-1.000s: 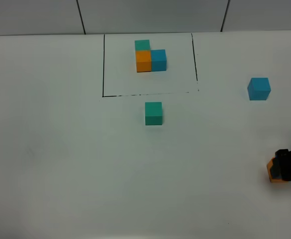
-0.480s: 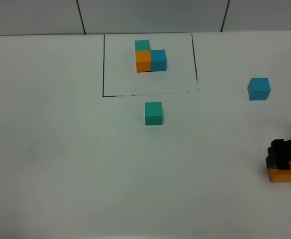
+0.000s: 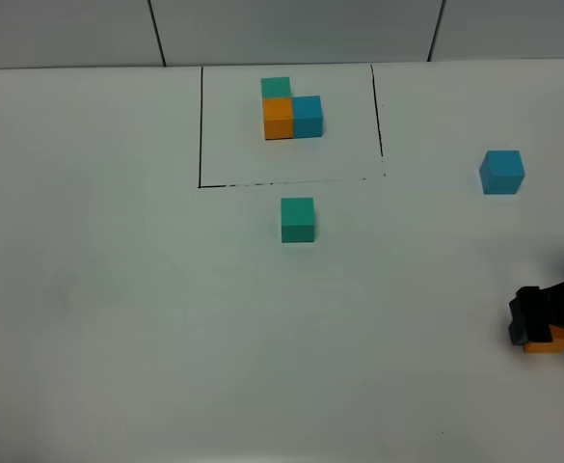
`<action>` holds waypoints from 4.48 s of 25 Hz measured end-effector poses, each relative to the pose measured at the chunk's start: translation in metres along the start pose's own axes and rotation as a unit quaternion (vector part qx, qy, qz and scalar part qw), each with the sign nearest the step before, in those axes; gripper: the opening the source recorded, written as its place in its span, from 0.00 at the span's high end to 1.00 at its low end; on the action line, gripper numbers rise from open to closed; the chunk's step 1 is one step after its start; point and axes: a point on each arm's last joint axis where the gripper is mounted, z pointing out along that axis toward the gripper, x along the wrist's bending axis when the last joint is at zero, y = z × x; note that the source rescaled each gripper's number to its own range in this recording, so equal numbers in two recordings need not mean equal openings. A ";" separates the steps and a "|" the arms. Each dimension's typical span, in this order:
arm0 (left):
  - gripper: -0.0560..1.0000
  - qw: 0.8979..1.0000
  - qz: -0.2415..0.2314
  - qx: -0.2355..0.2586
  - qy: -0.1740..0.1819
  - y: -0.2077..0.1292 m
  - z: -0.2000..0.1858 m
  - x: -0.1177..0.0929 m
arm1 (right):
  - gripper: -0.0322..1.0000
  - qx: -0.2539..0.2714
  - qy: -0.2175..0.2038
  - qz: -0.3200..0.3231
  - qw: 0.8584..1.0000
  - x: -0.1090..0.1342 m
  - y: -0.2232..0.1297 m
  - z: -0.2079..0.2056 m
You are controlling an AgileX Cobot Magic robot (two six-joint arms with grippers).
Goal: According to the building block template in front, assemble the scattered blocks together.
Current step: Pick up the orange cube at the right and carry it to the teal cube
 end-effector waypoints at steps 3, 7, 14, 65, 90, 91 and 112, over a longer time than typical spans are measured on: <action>0.30 1.000 0.000 0.000 0.000 0.000 0.000 0.000 | 0.27 0.007 -0.001 0.002 1.000 -0.001 0.000 0.007; 0.30 1.000 0.000 0.000 0.000 0.000 0.000 0.000 | 0.56 0.004 -0.003 0.007 1.000 -0.002 0.001 0.009; 0.30 1.000 0.000 0.000 0.000 0.000 0.000 0.000 | 0.95 -0.001 -0.004 0.025 1.000 -0.002 0.003 0.009; 0.30 1.000 0.000 0.000 0.000 0.000 0.000 0.000 | 0.95 -0.021 -0.031 -0.020 0.999 0.279 0.073 0.042; 0.30 1.000 0.000 0.000 0.000 0.000 0.000 0.000 | 0.95 -0.041 -0.016 -0.010 0.999 0.284 0.078 0.058; 0.30 1.000 0.000 0.000 0.000 0.000 0.000 0.000 | 0.95 -0.042 -0.018 -0.010 0.999 0.284 0.078 0.058; 0.30 1.000 0.000 0.000 0.000 0.000 0.000 0.000 | 0.95 -0.050 -0.029 -0.005 0.998 0.283 0.080 0.059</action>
